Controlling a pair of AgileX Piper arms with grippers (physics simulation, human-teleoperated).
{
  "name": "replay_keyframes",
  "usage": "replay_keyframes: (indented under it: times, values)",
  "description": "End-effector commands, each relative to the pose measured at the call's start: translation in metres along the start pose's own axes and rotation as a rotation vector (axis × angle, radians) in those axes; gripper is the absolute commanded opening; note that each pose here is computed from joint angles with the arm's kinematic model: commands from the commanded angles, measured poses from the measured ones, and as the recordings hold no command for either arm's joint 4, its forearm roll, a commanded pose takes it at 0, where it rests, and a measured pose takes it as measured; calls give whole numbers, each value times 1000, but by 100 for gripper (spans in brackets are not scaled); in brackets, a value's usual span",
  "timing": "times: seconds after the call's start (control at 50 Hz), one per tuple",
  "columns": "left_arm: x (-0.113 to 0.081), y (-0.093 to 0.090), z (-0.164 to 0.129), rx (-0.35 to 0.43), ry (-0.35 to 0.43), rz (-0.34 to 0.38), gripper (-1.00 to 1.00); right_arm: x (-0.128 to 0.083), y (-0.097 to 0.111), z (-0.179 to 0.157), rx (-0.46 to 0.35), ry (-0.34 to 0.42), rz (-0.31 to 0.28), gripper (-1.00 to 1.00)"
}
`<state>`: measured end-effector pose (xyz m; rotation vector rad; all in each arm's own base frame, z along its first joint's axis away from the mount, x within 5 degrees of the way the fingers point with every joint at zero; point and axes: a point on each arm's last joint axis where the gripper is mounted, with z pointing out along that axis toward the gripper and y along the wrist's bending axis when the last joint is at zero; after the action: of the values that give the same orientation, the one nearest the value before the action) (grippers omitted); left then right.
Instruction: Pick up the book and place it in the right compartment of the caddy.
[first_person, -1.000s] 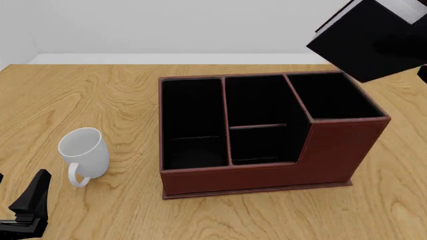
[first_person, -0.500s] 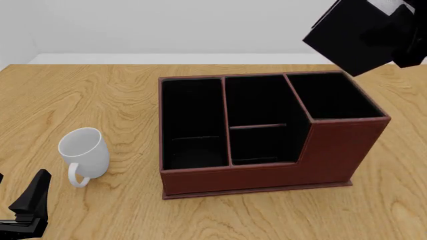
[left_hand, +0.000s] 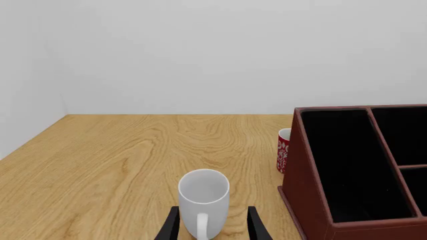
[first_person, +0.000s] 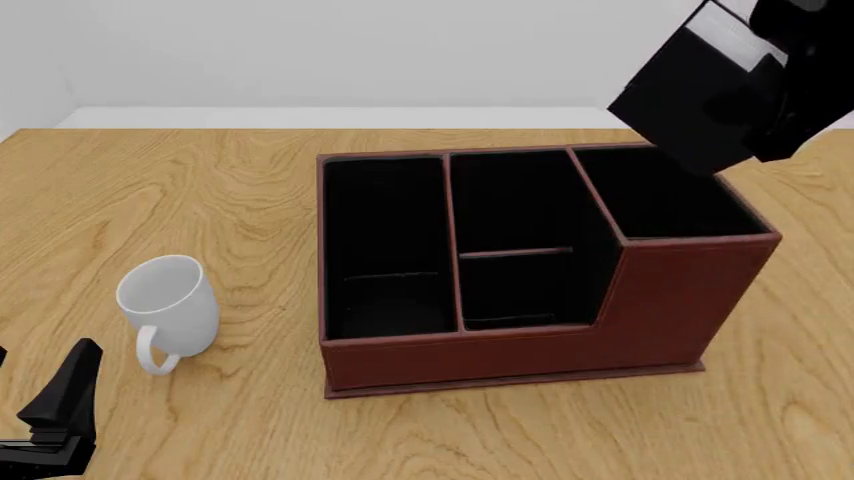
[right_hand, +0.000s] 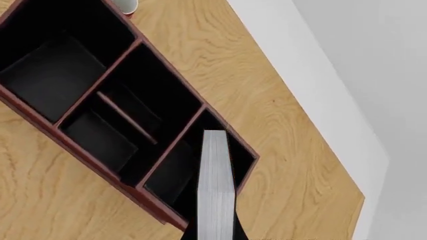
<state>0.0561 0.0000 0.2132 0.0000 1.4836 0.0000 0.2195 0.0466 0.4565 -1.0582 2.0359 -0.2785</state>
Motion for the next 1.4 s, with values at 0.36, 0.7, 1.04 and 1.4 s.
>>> replay_keyframes:
  times: [0.36,0.7,1.04,1.4]
  values:
    - [0,0,0,0,0,0,100,19,-3,30,15,58,67,-100]
    - [0,0,0,0,0,0,100,31,-7,43,29,90,88,-100]
    - [0,0,0,0,0,0,100,39,-3,55,19,108,122,-100]
    - [0,0,0,0,0,0,100,48,2,76,2,133,145,-100]
